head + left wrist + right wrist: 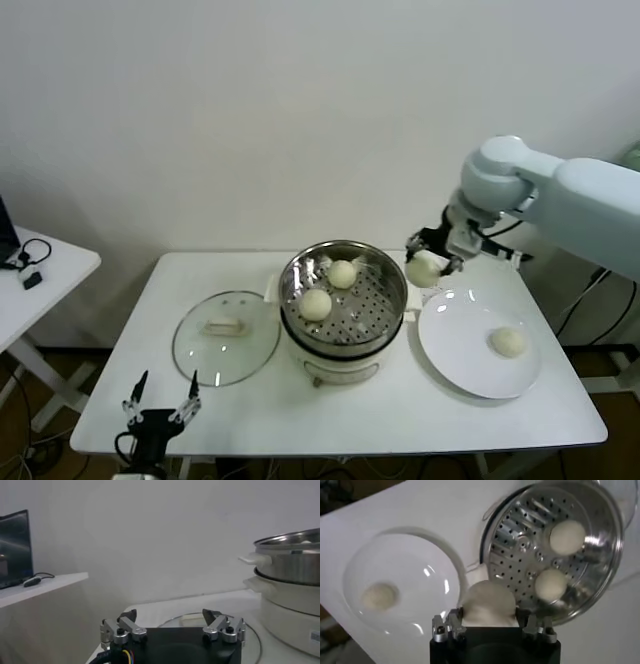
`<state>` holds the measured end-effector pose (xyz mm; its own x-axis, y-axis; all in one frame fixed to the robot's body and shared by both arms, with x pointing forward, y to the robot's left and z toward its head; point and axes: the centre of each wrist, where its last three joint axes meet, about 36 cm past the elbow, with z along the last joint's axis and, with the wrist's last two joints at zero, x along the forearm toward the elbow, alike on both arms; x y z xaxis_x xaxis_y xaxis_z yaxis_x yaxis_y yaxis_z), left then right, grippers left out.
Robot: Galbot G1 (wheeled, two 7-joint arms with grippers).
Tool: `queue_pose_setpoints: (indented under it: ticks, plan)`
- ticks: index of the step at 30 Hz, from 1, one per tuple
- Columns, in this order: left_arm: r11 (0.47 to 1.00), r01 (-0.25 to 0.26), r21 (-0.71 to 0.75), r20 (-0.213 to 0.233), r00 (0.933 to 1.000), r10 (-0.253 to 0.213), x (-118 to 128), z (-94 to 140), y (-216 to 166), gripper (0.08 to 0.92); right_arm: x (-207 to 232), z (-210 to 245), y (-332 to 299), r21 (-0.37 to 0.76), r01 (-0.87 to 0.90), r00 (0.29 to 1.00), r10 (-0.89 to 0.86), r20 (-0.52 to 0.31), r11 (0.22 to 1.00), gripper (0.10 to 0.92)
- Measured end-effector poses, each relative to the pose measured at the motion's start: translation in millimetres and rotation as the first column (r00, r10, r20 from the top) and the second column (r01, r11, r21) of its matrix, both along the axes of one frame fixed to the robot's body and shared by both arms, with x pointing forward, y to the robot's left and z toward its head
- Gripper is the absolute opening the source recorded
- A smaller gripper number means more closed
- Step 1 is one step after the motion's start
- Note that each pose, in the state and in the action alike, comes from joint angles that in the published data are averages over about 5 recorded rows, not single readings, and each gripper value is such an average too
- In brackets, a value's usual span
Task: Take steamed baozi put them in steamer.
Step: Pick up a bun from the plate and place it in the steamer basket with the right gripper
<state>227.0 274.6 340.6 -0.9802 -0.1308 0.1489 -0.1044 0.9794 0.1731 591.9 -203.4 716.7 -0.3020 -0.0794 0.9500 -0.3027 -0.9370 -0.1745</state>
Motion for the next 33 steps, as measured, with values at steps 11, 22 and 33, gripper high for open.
queue_pose_setpoints:
  ticks: [11,22,33]
  plan:
    - [1.000,-0.013,-0.008,-0.012,0.9998,0.013,-6.4,0.3,2.2,0.823,-9.8,-39.9,88.5,-0.093,-0.275,0.961,0.276,-0.007,0.957,0.685]
    - [1.000,-0.016,-0.013,-0.020,0.9997,0.015,-7.8,-2.1,2.5,0.823,-15.5,-90.3,133.8,-0.127,-0.410,0.912,0.403,-0.073,0.903,0.687]
    - [1.000,-0.014,-0.016,-0.019,0.9997,0.014,-6.9,-1.8,2.2,0.823,-15.8,-115.2,142.7,-0.145,-0.456,0.890,0.444,-0.105,0.878,0.687]
